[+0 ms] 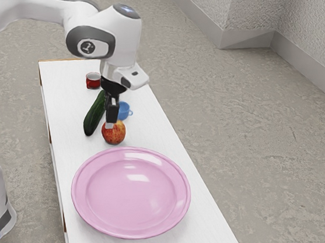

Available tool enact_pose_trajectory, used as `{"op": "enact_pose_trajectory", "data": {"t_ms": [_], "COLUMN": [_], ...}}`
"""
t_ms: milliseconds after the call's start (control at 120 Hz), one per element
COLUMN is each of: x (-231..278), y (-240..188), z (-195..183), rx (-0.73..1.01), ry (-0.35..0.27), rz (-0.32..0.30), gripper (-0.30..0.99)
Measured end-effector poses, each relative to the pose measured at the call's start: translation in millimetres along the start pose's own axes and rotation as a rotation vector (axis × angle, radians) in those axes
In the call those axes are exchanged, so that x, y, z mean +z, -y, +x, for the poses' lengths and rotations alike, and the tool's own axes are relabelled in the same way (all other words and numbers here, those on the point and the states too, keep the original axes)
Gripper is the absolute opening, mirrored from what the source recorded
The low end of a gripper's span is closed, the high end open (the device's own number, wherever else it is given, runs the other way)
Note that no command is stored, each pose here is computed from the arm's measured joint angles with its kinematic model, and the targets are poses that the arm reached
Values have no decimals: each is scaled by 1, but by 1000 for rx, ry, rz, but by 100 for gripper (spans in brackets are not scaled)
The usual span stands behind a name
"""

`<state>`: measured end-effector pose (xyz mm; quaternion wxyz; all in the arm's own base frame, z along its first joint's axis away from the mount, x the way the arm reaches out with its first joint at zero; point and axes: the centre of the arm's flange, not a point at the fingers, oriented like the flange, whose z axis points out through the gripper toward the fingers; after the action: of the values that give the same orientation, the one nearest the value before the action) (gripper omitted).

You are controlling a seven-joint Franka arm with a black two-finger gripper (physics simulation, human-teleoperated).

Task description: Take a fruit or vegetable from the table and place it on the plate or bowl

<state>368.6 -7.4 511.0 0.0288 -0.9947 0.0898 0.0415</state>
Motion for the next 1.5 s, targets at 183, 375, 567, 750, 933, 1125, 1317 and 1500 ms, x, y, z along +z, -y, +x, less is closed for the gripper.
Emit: {"op": "enact_pose_trajectory", "data": {"t_ms": [183, 375, 567, 750, 933, 1125, 1317, 1500], "x": [5, 34, 51, 56, 62, 71, 76, 82], "y": [18, 50, 60, 57, 60, 63, 63, 63], "z": [11, 27, 31, 30, 28, 30, 33, 35], "rx": [-45, -88, -108, -104, -110, -119, -118, -118], "ry": [-88, -81, -43, -11, 14, 38, 46, 57], "rz": [-41, -131, -152, -163, -180, -183, -193, -205], "gripper": [67, 67, 67, 67, 67, 67, 67, 67]}}
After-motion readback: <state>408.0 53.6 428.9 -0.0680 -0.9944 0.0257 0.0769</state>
